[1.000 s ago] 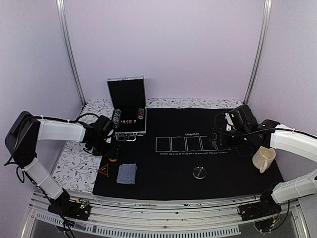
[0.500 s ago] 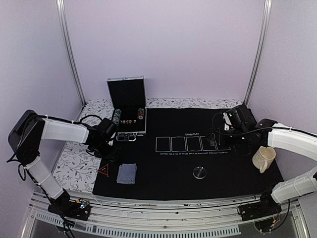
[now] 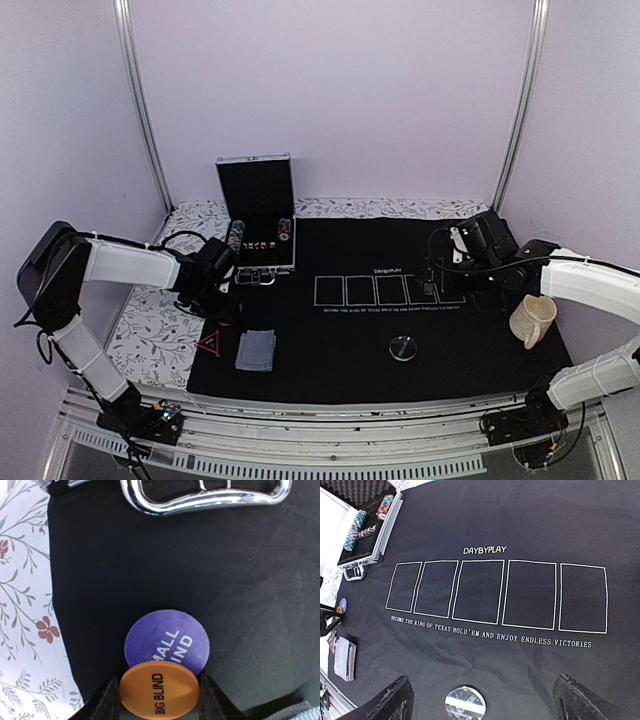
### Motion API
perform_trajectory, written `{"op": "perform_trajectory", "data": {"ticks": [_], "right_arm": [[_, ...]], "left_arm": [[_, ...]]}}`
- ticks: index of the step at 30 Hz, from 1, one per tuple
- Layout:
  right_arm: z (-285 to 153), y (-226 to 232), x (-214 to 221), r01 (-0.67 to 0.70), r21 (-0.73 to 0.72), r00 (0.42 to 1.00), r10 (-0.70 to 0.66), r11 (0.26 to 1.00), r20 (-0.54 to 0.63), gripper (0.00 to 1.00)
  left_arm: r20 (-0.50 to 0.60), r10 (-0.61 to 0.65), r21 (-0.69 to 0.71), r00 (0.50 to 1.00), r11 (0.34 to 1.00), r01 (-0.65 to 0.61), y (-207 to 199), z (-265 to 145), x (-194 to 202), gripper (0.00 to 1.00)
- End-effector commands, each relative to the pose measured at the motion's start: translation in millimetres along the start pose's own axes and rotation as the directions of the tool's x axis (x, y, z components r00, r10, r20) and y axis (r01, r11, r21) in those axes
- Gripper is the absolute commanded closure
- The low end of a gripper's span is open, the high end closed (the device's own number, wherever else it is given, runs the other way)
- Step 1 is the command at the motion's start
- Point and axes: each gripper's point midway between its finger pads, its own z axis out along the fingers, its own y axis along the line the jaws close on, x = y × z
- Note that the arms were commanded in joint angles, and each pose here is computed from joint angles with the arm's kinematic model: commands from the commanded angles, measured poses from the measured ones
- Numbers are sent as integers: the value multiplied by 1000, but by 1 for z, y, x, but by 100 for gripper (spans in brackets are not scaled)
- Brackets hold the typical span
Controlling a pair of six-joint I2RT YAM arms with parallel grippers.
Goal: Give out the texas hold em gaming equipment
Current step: Pick up the big blind button from the poker table mat.
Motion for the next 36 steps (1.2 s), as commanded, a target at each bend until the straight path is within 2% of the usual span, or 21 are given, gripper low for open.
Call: {"op": "perform_trajectory", "data": {"ticks": [1, 5, 16, 21, 24, 28, 32, 36], "right_arm": [[-3, 5, -11, 3, -19, 1000, -2, 1000, 29, 1], [-3, 5, -11, 2, -21, 1000, -2, 1000, 28, 1], [-6, 8, -14, 7, -33, 999, -6, 999, 35, 1], [-16, 18, -21, 13, -84, 998, -8, 996, 62, 1], [-25, 28, -29, 19, -131, 997, -8, 991, 83, 1], [-31, 65, -33, 42, -319, 997, -21, 947, 70, 1], [-46, 121, -37, 82, -575, 996, -54, 814, 67, 11], [-50, 158, -47, 97, -667, 995, -55, 739, 84, 17]], "left_arm": [[-11, 12, 35, 1000, 999, -12, -8, 1, 4, 57], [3, 9, 33, 1000, 999, -9, -7, -5, 1, 62], [65, 26, 53, 998, 998, -29, -12, -29, -17, 62], [141, 93, 70, 986, 992, -103, -26, -52, -32, 62], [198, 170, 95, 965, 977, -192, -48, -70, -39, 62], [305, 310, 109, 900, 928, -356, -90, -98, -45, 62], [433, 421, 107, 797, 854, -509, -130, -131, -44, 62], [563, 459, 128, 688, 773, -621, -165, -165, -34, 62]]}}
